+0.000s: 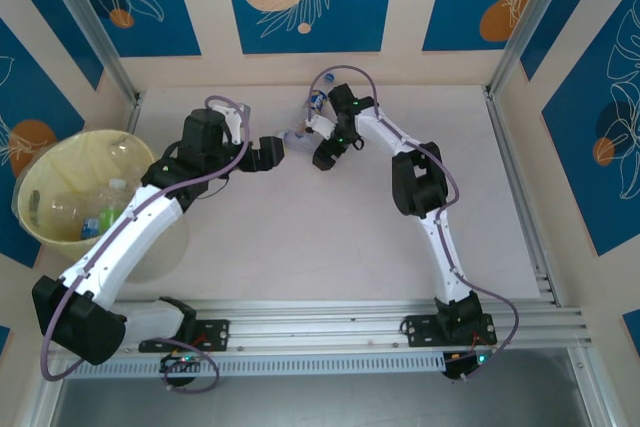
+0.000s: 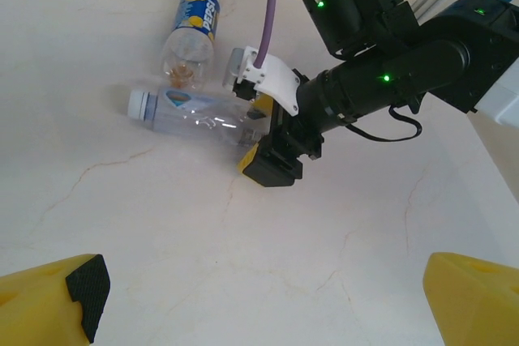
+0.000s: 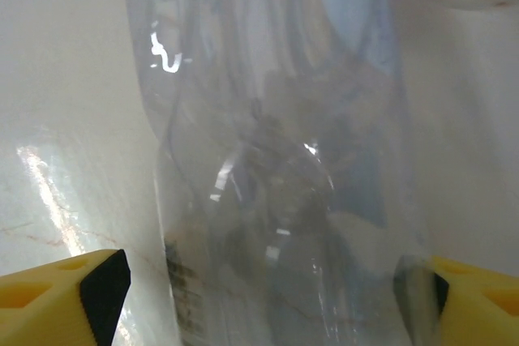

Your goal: Put the plastic bottles in the bin

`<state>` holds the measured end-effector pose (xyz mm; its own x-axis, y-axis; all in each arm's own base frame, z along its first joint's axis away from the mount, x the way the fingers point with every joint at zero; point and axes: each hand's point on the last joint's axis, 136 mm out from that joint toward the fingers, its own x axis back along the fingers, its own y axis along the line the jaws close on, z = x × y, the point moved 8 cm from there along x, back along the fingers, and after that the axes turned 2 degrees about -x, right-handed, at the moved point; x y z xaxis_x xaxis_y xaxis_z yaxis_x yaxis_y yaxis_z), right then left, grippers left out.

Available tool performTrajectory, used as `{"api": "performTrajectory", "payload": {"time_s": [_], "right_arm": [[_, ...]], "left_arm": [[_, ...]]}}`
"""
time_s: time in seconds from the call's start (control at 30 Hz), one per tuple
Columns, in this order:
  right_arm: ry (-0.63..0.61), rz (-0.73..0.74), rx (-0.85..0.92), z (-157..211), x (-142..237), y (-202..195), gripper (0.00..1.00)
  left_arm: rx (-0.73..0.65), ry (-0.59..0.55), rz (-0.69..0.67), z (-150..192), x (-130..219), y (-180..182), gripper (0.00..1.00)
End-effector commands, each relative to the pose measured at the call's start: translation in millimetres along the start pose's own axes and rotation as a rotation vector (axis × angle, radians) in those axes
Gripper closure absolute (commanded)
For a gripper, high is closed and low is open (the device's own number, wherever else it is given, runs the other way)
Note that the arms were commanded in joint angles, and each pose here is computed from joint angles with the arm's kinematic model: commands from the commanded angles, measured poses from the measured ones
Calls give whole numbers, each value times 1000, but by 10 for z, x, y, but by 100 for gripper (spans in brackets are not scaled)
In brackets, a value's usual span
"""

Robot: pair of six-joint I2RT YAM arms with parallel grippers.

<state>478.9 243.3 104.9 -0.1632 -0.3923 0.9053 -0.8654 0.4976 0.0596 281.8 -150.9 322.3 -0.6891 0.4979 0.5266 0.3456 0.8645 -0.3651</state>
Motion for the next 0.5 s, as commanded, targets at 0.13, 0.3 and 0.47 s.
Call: {"api": "performTrajectory", "payload": {"time_s": [0.13, 0.3, 0.47], "right_arm": [[-7, 31, 0, -37, 52, 71, 41], [-80, 4, 46, 22, 285, 339, 51], [-176, -30, 30, 75, 636, 605, 57]], "left_arm": [[-23, 6, 21, 58, -39, -19, 0], [-6, -22, -4, 57, -60, 19, 0], [26, -52, -32, 59, -65, 61, 0]]}}
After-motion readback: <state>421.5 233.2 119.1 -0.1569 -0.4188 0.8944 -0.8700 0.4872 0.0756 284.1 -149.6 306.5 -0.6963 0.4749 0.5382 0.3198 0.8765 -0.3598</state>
